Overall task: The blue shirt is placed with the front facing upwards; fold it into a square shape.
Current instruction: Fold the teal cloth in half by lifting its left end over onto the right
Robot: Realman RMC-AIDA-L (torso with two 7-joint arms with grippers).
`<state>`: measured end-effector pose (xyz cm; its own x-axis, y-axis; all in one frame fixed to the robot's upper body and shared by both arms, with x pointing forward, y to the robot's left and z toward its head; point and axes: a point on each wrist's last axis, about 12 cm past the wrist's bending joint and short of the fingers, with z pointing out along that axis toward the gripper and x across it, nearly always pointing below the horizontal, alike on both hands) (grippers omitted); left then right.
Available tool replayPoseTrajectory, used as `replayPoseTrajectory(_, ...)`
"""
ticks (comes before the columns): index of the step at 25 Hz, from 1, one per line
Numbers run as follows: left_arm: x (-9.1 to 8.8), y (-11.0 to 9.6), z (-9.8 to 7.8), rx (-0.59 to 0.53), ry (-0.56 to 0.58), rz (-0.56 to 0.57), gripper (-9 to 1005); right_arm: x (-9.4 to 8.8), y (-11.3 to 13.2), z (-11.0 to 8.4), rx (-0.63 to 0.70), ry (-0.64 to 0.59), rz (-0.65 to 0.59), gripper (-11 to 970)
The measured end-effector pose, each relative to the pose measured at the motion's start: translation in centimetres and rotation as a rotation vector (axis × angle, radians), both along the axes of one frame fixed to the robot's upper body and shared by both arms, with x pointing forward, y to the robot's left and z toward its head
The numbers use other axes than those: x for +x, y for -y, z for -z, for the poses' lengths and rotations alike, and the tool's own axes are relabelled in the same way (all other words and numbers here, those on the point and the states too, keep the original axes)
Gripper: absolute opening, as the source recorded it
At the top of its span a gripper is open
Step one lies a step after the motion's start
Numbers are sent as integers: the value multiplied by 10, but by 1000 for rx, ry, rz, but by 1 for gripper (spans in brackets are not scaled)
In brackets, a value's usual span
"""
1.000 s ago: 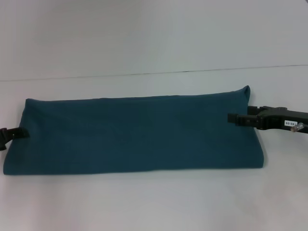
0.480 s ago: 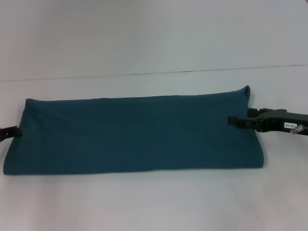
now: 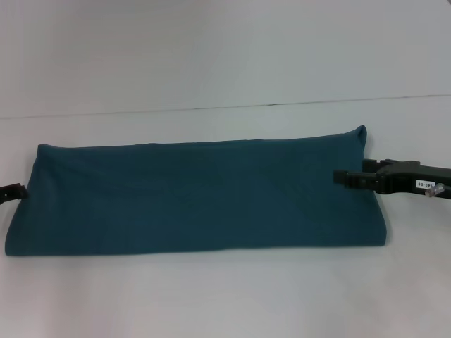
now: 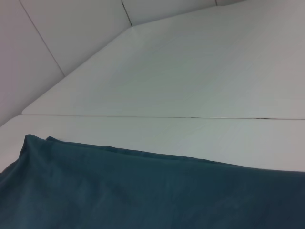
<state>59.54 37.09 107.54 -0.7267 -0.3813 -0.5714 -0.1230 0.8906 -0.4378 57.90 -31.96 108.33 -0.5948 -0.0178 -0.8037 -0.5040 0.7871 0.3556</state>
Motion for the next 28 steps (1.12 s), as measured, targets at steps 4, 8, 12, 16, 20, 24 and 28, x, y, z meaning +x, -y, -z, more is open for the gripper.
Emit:
replayPoseTrajectory(4,0,1,1,2,-3,3,861,0,0,0,0,0,0,945)
replayPoseTrajectory(8,0,3,2,-1,-6,6,860,0,0,0,0,-1,1,945)
replayPoseTrajectory(12,0,7,2,-9,-10,17,858,0,0,0,0,-1,1,944)
replayPoseTrajectory(16,1,11,3,-14,-12,26,857,0,0,0,0,-1,1,944)
replayPoseTrajectory(20,2,16,4,-11,-18,46,855,-1,1,1,0,-3,3,944)
replayPoseTrajectory(24,2,20,4,-20,-25,62,853,-2,1,2,0,-5,4,944)
replayPoseTrajectory(28,1,26,5,-42,-35,80,852,-2,2,2,1,-5,3,944)
